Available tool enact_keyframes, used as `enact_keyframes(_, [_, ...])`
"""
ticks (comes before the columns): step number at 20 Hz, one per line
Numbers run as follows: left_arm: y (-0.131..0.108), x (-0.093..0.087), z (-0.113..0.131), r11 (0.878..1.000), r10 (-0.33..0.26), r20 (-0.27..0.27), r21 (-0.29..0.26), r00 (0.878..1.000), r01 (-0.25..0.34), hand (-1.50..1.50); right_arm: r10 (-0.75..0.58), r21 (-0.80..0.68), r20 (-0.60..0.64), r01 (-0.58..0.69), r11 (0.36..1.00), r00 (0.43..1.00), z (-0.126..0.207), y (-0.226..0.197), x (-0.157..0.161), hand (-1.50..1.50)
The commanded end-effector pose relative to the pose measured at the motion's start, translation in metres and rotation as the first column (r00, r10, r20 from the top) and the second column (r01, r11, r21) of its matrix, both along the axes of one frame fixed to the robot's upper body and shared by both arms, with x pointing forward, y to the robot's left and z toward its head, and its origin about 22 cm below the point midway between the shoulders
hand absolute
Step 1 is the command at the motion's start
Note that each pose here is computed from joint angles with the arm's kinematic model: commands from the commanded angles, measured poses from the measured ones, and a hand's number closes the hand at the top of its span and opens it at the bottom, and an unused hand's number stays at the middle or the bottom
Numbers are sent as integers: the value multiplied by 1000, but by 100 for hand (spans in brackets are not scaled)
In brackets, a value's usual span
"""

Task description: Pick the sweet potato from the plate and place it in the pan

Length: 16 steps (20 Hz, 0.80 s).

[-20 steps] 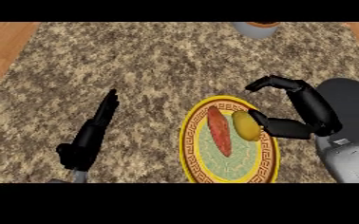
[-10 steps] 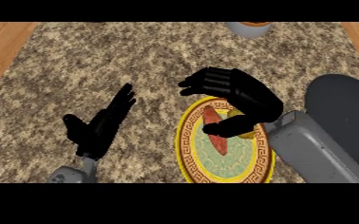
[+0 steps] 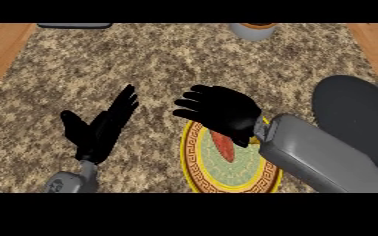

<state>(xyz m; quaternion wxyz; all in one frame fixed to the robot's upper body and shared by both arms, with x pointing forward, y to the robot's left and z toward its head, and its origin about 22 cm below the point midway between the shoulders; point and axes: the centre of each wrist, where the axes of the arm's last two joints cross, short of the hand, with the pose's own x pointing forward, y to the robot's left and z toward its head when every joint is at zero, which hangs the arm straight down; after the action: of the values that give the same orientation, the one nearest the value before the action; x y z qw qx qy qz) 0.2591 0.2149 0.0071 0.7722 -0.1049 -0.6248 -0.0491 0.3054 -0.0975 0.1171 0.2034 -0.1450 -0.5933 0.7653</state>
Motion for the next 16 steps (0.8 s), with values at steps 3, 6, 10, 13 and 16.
enact_keyframes(3, [11, -4, -6, 1000, 23, -18, -16, 1000, -24, 0, -36, -381, 169, 99, 919, 985, 2, 55, -36, -150])
enact_keyframes(6, [14, -9, -6, 1000, 24, -23, -13, 999, -24, 0, -56, -551, 191, 154, 820, 980, -15, 68, -51, -150])
enact_keyframes(10, [3, 2, 12, 999, 37, -8, -5, 999, -37, 0, -67, -627, 205, 184, 757, 976, -24, 98, -90, -150])
enact_keyframes(13, [14, -1, 14, 1000, 24, 10, -13, 1000, -24, 0, -117, -647, 200, 221, 730, 973, -41, 85, -106, -150])
enact_keyframes(16, [-9, -7, -2, 1000, 27, 1, 8, 1000, -27, 0, -156, -616, 201, 249, 747, 967, -40, 97, -119, -150])
